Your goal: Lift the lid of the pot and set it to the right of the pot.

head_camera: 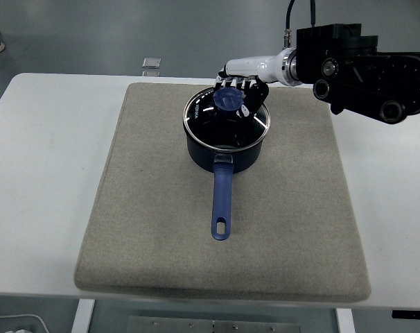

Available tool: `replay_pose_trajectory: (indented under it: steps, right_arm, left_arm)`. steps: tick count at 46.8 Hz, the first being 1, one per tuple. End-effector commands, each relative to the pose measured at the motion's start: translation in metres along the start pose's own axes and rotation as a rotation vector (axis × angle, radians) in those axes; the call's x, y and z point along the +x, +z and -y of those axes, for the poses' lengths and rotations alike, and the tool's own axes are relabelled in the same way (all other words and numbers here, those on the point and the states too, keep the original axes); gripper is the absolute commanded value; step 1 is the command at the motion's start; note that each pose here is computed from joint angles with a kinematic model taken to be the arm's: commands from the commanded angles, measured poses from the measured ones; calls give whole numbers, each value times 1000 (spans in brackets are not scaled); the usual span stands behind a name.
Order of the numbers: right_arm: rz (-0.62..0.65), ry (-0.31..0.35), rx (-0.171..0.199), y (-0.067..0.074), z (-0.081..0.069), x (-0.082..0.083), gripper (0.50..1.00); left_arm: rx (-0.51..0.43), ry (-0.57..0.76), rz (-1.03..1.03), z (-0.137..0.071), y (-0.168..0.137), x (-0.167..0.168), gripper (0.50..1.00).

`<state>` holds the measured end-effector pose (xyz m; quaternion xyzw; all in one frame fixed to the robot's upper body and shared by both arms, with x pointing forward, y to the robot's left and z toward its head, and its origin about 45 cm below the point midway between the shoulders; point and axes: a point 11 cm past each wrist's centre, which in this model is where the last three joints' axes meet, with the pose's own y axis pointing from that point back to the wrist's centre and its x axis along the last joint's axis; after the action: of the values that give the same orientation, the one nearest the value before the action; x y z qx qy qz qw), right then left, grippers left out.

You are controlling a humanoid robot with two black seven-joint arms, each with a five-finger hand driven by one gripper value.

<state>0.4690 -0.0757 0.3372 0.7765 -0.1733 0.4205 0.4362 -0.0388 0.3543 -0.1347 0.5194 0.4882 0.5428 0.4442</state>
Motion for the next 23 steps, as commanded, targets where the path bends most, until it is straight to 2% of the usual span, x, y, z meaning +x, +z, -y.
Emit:
replay_pose_trajectory:
  steps: [1,13,16,20,23]
  right_arm:
    - [1,-1,-2,0,-1,1,605]
    - [-10,25,-5,-3,-11,22,601]
    - [-12,9,-6,-3,-14,24,574]
    - [-9,5,-19,3,-21,32,505]
    - [-5,4,-29,8,-25,35,500]
  left_arm:
    - [0,0,0,0,0,0,1000]
    - [0,-1,0,0,0,0,1000]
    - [0,0,0,0,0,0,1000]
    - [1,0,0,0,0,0,1000]
    - [0,-1,0,0,0,0,1000]
